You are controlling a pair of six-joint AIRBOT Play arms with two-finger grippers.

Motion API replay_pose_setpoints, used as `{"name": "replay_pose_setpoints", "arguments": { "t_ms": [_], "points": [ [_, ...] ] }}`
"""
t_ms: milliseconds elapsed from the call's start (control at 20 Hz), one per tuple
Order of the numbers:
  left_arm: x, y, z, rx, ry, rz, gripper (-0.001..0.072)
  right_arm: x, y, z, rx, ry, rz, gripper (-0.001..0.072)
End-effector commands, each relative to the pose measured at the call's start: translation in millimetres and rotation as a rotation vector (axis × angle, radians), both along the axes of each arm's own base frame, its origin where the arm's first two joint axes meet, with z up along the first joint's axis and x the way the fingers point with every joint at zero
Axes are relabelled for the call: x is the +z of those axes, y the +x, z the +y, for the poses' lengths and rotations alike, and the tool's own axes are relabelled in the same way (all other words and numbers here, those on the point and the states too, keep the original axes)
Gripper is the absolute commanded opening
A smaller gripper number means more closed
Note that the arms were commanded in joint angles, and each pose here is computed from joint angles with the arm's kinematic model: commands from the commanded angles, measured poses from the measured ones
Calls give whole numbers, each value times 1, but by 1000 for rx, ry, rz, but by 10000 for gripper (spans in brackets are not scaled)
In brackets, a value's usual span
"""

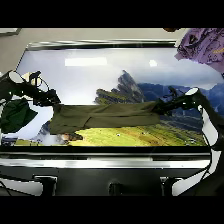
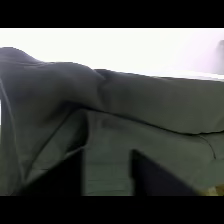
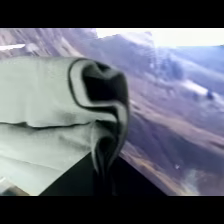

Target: Fold the clothes and pants, and hang the long-sleeved shirts on hangers.

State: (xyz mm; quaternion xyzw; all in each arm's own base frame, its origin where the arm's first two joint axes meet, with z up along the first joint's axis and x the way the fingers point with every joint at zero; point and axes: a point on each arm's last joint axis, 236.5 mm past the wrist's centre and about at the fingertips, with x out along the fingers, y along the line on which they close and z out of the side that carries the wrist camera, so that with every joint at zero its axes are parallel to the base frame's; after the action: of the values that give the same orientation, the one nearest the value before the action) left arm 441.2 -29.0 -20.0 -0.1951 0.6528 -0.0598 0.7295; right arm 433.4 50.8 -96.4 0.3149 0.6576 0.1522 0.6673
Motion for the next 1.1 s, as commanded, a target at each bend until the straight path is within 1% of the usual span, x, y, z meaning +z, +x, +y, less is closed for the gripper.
{"name": "replay_pose_setpoints", "arguments": {
  "t_ms": [0, 150, 300, 400, 550, 700, 750, 900, 1050],
  "points": [
    [6, 4, -32, -24, -57, -20, 4, 30, 3, -12, -69, -64, -15, 29],
    [10, 18, -93, -43, -114, -79, 14, 72, -17, -61, -137, -306, -2, 29],
    [4, 15, -181, -107, -206, -103, 14, 126, -29, -88, -171, -445, -58, 30],
    [-1, 7, -249, -127, -309, -105, 13, 160, -35, -99, -190, -503, -107, 30],
    [-4, -7, -341, -102, -469, -114, 13, 200, -41, -102, -229, -531, -175, 30],
    [-14, -25, -408, -22, -600, -74, 12, 222, -54, -99, -242, -530, -188, 30],
    [-19, -33, -424, -14, -619, -59, 12, 227, -57, -99, -239, -531, -189, 30],
    [-27, -56, -473, -77, -649, -37, 12, 241, -65, -100, -262, -536, -175, 30],
    [-25, -64, -512, -102, -697, -27, 12, 245, -68, -99, -270, -534, -170, 30]
  ]
}}
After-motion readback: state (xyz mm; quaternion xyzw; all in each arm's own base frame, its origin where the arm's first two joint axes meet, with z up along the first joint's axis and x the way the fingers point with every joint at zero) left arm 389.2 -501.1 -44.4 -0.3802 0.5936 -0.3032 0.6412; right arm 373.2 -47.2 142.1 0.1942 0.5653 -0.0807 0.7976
